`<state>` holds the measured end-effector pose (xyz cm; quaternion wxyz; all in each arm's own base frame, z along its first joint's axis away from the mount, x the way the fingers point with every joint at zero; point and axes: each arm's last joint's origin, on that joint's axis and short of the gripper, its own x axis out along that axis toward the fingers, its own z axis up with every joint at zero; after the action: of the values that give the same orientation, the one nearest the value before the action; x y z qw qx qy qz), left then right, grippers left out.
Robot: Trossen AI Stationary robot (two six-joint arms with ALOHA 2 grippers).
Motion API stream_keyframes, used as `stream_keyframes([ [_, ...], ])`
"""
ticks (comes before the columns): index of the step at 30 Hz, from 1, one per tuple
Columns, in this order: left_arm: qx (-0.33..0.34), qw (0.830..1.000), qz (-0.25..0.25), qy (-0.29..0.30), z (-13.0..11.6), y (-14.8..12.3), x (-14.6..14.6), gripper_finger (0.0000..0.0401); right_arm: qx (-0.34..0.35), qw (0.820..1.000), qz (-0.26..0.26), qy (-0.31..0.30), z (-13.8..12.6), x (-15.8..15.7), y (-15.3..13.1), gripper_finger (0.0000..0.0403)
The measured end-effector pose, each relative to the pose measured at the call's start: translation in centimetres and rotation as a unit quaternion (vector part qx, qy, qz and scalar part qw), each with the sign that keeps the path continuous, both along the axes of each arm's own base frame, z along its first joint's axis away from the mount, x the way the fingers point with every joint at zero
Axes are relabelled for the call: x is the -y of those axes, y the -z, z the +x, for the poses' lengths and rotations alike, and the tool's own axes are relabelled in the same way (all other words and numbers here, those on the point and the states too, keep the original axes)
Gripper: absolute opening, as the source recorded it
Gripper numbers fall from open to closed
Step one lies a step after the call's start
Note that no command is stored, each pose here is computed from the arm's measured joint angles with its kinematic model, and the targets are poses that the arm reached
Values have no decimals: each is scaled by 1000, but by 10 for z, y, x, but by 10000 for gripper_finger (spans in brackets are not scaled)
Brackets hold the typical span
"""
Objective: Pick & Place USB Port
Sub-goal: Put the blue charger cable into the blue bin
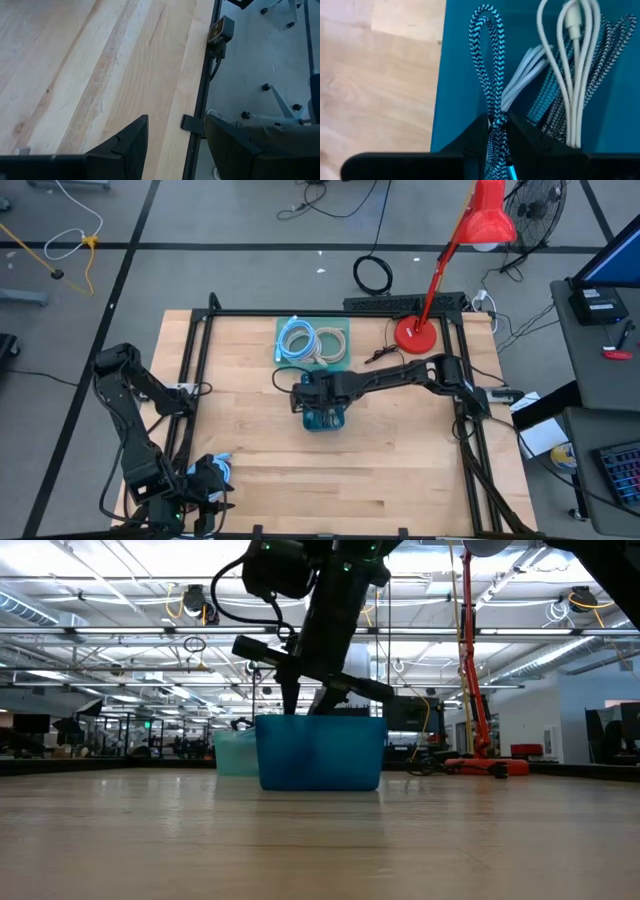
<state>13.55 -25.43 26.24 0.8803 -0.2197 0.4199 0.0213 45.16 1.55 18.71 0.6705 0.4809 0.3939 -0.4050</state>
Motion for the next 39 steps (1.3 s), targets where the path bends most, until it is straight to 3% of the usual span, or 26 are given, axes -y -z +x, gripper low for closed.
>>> stream_keyframes([
  [6, 0, 1000, 0, 1, 0, 0, 0, 197, -7, 1000, -4, -13, -1, 2, 0, 85],
  [15, 0, 1000, 3, 2, 0, 0, 0, 197, 8, 1000, -5, -7, -5, 9, -16, 168],
  [23, -2, 1000, 13, 5, 0, 1, -2, 197, 111, 993, -26, -13, -4, 17, -59, 200],
  [28, -4, 1000, 19, 2, 1, 0, -4, 197, 77, 996, -6, -36, -22, 10, -75, 153],
  [32, -6, 1000, 25, 3, 1, 0, -7, 197, 19, 997, 18, -74, -35, -9, -71, 62],
  [34, -7, 1000, 28, 3, 1, 0, -7, 197, 31, 995, 21, -88, -34, -19, -72, 19],
  [39, -6, 999, 30, 7, 1, -1, -7, 197, -16, 997, 2, -77, -43, -30, -62, 5],
])
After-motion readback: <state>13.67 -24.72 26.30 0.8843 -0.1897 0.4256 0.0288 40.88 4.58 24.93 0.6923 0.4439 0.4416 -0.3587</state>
